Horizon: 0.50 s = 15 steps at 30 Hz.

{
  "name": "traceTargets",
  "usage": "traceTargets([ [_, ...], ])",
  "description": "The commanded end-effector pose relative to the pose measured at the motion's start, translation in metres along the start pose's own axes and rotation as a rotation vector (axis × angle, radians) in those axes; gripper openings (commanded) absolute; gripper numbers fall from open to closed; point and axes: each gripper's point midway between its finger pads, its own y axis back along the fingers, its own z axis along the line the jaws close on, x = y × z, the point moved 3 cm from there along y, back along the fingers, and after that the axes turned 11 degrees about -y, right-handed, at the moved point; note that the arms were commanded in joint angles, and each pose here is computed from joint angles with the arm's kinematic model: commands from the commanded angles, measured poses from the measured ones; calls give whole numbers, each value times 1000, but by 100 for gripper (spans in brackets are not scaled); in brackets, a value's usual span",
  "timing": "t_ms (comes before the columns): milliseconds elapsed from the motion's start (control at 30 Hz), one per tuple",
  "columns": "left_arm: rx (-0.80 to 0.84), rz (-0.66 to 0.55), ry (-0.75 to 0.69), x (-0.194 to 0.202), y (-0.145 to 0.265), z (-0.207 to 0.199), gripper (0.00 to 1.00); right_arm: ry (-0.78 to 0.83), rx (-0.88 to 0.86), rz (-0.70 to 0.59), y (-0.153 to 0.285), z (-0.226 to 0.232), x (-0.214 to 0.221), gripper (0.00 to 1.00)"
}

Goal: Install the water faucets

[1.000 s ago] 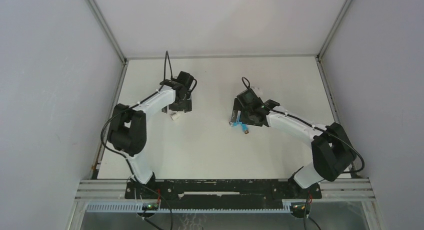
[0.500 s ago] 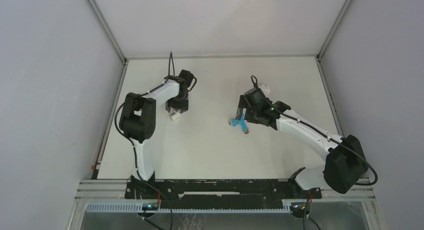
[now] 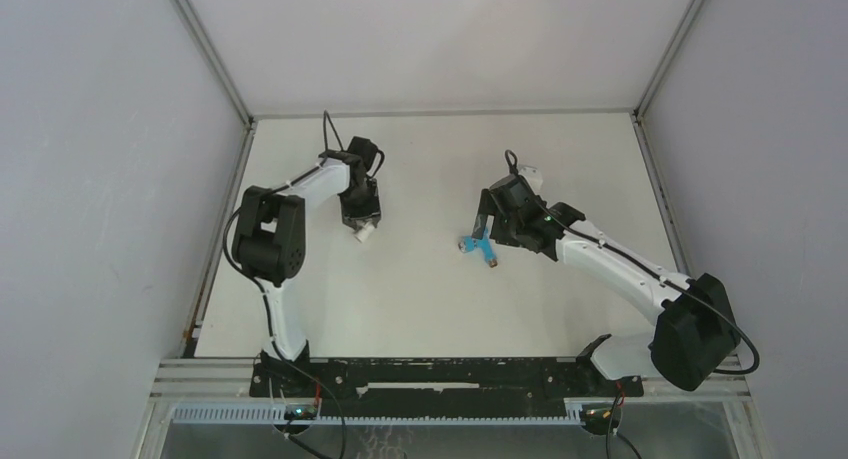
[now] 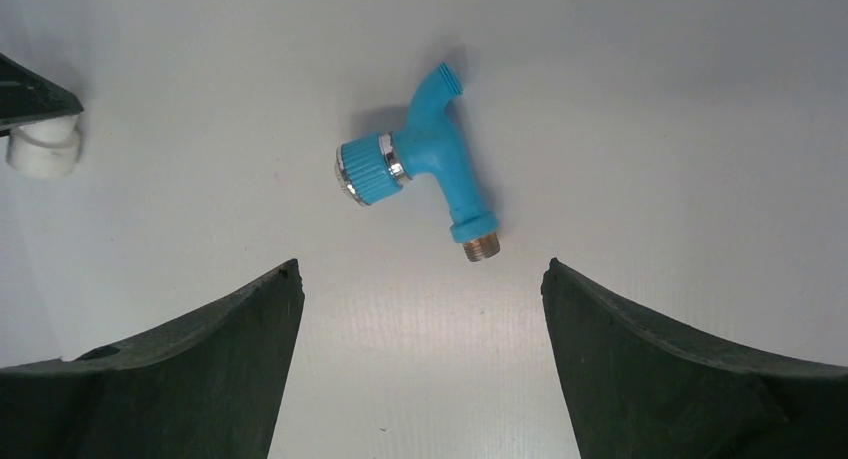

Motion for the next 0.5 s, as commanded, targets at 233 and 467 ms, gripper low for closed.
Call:
traceTargets([
  [233,461,-365,231,-29,60,-69,30,-21,-16,-47,10,1,-8,95],
  [467,654,-746,258,-26,82,-111,32,-13,-8,-50,9,-3,-6,95],
])
